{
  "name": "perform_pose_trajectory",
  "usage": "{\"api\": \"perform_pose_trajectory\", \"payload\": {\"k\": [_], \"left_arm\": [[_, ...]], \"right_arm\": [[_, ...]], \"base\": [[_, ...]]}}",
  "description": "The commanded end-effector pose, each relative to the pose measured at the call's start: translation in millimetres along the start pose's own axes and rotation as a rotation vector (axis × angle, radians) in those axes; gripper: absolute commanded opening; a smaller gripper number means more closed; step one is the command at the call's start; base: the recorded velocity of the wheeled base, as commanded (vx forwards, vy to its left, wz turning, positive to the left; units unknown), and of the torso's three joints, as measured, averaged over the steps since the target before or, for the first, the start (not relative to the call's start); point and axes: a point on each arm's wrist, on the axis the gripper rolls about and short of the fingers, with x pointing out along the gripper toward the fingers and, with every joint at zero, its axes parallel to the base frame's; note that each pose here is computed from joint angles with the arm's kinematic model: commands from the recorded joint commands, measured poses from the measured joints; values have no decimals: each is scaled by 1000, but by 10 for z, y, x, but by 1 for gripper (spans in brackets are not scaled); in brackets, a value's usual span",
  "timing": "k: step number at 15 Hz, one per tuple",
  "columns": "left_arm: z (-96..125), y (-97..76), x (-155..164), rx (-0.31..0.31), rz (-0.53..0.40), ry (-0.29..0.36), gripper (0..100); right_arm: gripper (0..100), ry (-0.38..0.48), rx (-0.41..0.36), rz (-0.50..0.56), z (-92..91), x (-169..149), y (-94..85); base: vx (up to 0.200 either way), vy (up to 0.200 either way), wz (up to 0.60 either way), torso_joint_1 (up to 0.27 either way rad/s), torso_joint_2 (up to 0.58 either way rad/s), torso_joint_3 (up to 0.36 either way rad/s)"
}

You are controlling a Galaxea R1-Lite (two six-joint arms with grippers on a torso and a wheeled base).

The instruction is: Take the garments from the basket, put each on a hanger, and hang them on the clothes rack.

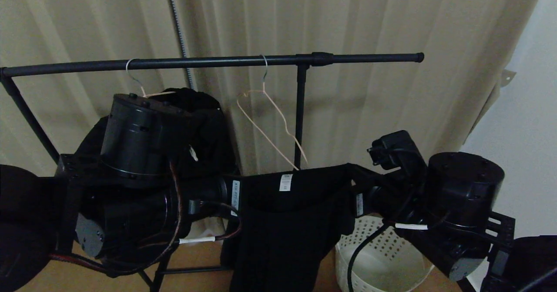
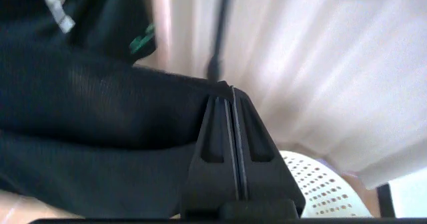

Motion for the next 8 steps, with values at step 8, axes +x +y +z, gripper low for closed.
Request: {"api": "perform_pose_trajectory", "payload": {"k": [8], "left_arm": [[-229, 37, -24, 87, -115, -13, 0]], "right_arm": [[0, -83, 43, -15, 219, -194, -82]], "base": [[0, 0, 0, 0, 0, 0]]}}
